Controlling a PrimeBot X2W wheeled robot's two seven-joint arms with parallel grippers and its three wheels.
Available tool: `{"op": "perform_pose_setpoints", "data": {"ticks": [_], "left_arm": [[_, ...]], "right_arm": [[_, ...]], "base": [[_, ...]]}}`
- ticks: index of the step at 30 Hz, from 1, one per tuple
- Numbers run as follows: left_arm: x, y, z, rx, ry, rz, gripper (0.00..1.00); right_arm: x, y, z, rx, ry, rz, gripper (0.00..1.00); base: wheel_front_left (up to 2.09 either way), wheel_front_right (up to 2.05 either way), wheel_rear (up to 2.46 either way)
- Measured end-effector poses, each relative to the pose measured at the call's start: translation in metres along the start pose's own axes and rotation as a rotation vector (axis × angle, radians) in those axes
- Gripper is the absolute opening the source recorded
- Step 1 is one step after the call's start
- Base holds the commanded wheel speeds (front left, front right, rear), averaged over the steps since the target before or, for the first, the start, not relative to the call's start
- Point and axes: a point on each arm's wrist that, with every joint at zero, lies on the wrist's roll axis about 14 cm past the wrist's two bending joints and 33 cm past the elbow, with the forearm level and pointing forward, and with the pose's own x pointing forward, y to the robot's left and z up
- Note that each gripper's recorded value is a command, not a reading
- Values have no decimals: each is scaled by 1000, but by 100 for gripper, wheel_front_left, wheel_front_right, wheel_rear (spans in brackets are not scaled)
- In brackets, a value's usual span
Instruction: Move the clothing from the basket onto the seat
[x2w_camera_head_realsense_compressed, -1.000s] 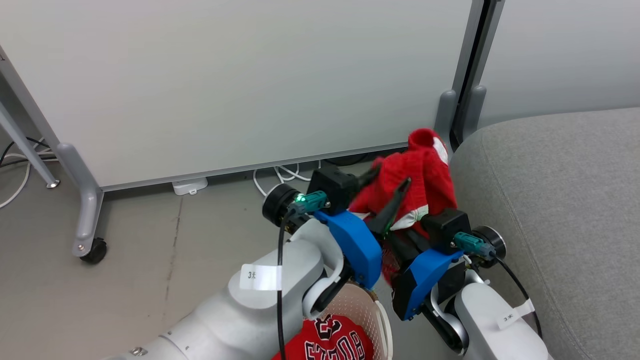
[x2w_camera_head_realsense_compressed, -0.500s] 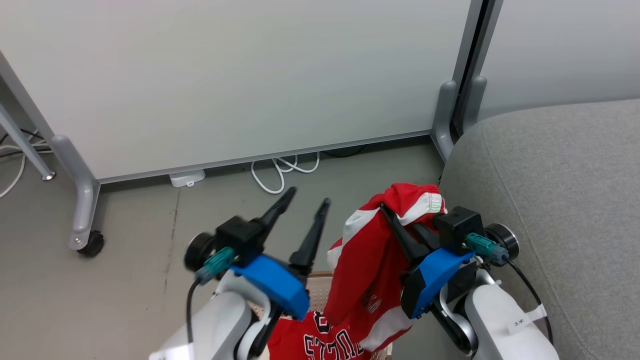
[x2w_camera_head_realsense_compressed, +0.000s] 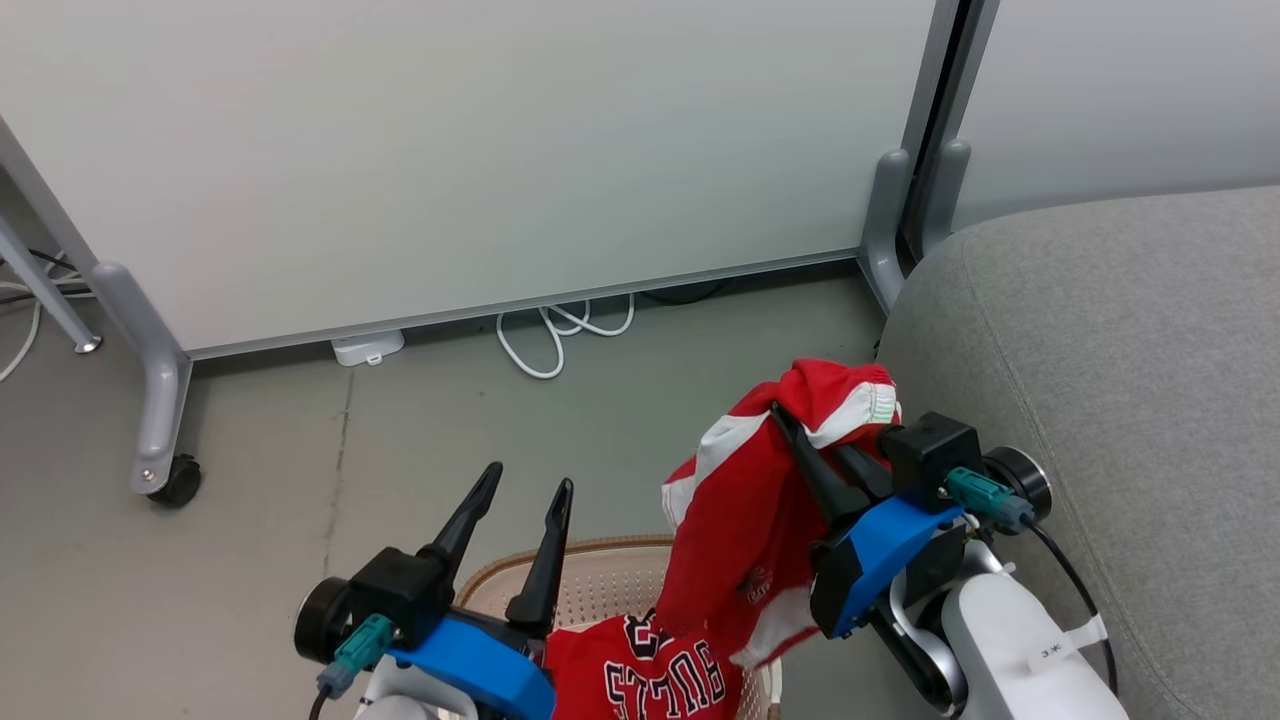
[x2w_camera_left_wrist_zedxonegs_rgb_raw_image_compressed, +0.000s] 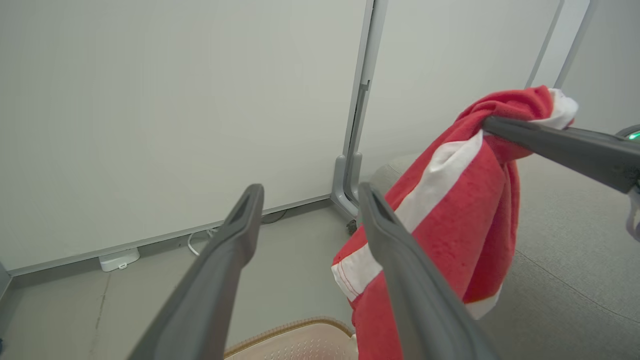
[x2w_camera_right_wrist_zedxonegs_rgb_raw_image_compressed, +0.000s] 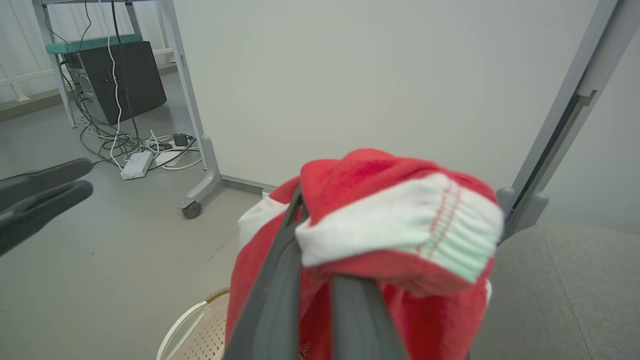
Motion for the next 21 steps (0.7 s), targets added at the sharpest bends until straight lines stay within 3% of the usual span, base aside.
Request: {"op": "perform_pose_setpoints", "data": {"ticks": [21], "left_arm": [[-2, 4, -12, -16, 13, 31, 100]], "right_arm": [[-4, -8, -3, 6, 11, -24, 0]], "base": [[0, 0, 0]]}}
